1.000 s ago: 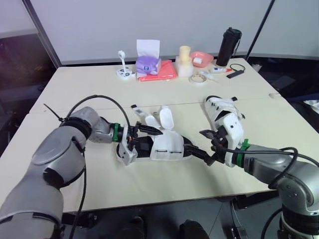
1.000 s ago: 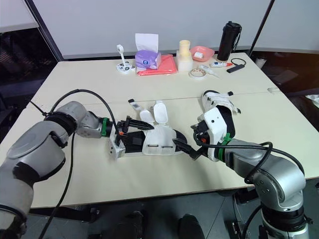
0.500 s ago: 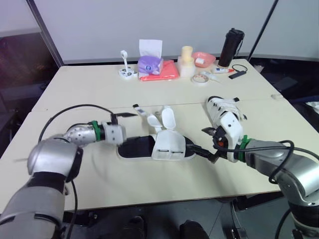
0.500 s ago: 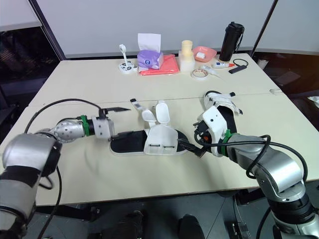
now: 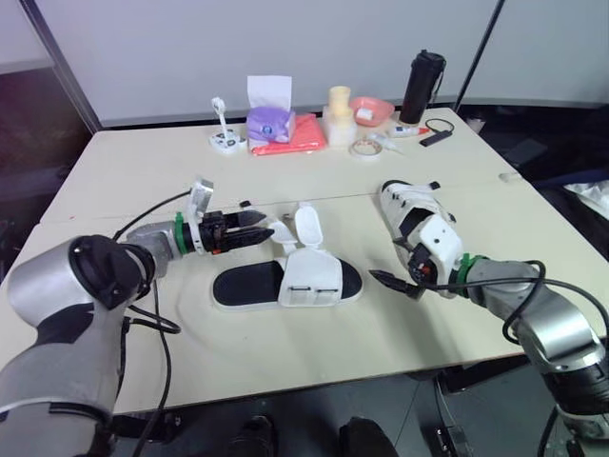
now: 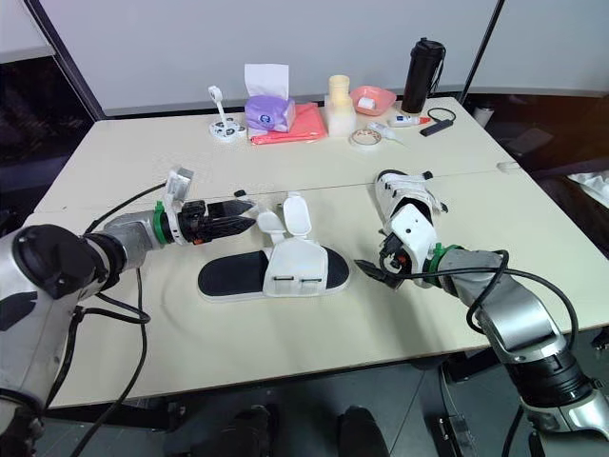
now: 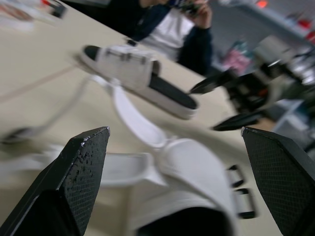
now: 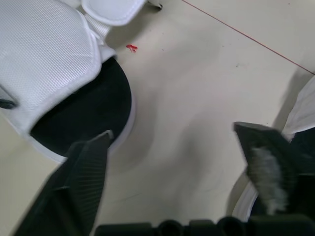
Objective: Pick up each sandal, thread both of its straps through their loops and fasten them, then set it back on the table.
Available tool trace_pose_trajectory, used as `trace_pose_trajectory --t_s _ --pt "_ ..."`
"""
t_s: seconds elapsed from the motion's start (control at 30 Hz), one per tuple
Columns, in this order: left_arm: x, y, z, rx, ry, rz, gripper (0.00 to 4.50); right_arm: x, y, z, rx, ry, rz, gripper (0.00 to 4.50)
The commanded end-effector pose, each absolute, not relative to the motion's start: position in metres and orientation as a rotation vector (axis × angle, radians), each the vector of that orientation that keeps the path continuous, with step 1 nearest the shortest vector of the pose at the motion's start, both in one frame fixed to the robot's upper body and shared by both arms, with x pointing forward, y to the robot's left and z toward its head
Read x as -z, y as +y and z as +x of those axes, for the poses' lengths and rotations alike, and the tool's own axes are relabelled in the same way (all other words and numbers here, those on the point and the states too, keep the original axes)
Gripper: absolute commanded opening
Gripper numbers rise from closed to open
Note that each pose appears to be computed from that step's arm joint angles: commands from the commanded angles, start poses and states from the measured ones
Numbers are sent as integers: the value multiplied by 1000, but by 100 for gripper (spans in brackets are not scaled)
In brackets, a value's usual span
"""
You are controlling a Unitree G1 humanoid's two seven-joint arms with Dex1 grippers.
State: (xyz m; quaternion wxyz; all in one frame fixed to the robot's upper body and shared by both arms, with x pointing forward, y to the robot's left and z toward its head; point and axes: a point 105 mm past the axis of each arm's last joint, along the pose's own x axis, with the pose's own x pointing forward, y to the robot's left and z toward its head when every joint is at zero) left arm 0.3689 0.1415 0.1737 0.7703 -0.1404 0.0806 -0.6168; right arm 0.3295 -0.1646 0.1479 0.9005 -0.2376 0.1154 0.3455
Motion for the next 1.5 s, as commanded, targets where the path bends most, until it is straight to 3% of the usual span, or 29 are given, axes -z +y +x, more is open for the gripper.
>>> trace_pose_trajectory --t_s 0.03,0.17,0.2,0.53,0.93,1.1,1.37,1.5 --pt "-170 144 362 1370 184 -321 450 -154 -150 330 -787 165 -507 222" --pt "-166 147 361 1368 189 -308 450 -151 -137 327 -859 132 -496 19" --pt "-165 147 361 1367 188 -304 450 -150 -134 327 -876 123 -496 8" --pt "-145 146 368 1264 162 -178 450 -128 -117 330 -976 148 -476 8" --pt "-127 146 396 935 173 -369 450 -108 -96 329 -1084 157 -438 8" --pt "-123 130 404 868 267 -524 450 -100 -95 329 -1101 173 -465 8" --pt "-156 114 416 788 329 -960 450 -96 -93 327 -1113 174 -477 8" --pt "-156 106 419 722 389 -1062 450 -96 -93 327 -1112 175 -485 8"
